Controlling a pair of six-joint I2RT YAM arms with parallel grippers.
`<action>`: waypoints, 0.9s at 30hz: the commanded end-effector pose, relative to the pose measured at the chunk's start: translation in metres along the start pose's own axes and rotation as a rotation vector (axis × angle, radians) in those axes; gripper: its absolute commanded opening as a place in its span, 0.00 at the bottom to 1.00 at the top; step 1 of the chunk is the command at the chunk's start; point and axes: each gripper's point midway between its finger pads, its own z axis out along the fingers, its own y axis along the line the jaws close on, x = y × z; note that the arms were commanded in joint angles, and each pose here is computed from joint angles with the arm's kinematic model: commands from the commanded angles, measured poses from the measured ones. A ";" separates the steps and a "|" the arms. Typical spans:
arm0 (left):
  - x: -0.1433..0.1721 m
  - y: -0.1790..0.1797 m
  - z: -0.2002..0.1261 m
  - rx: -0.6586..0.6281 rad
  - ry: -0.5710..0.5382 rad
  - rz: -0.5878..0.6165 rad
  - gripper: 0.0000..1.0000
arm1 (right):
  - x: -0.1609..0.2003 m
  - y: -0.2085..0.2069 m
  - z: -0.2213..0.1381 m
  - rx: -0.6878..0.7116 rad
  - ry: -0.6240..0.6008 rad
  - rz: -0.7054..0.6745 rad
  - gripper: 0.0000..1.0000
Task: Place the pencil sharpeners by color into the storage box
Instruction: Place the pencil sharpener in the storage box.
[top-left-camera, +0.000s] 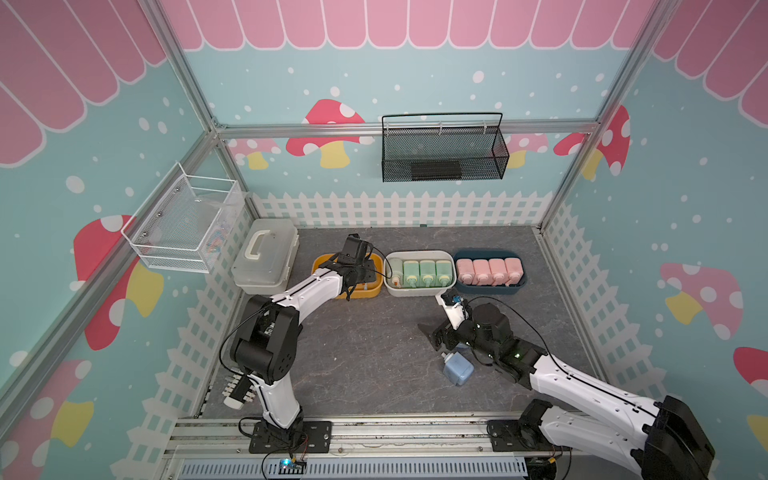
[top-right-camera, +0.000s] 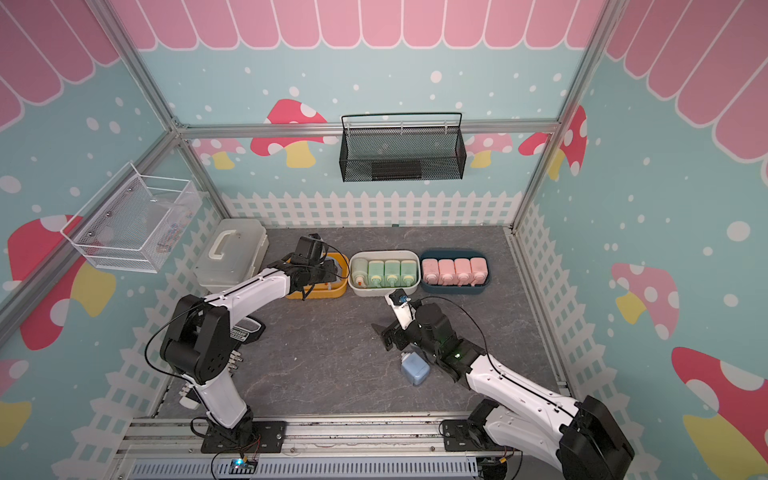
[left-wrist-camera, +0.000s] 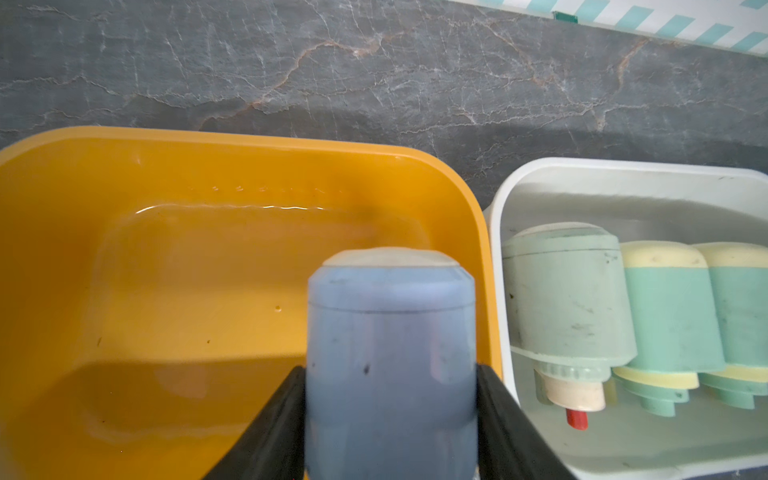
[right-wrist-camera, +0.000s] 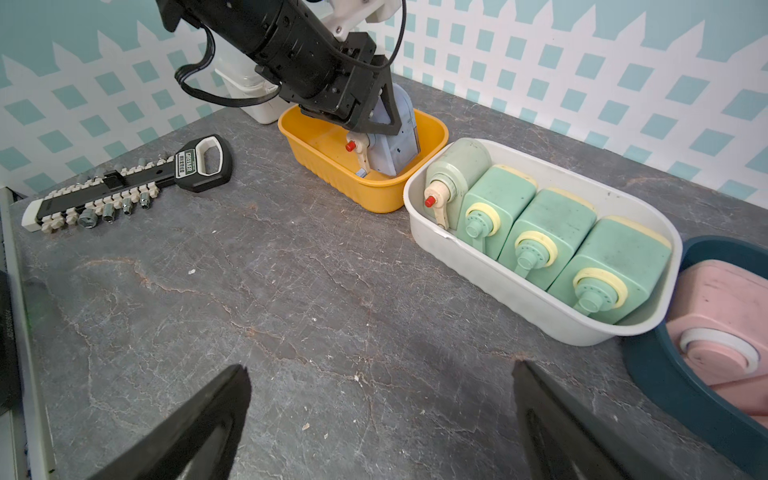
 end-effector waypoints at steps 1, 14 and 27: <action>-0.015 -0.008 -0.001 0.033 -0.026 0.001 0.00 | 0.008 -0.006 -0.002 0.027 0.019 0.018 0.99; -0.006 -0.013 0.014 0.059 0.015 -0.022 0.01 | 0.010 -0.004 0.003 0.014 0.049 0.011 0.99; 0.002 -0.018 0.026 0.076 0.047 -0.029 0.06 | 0.013 -0.002 0.008 0.008 0.078 0.014 0.99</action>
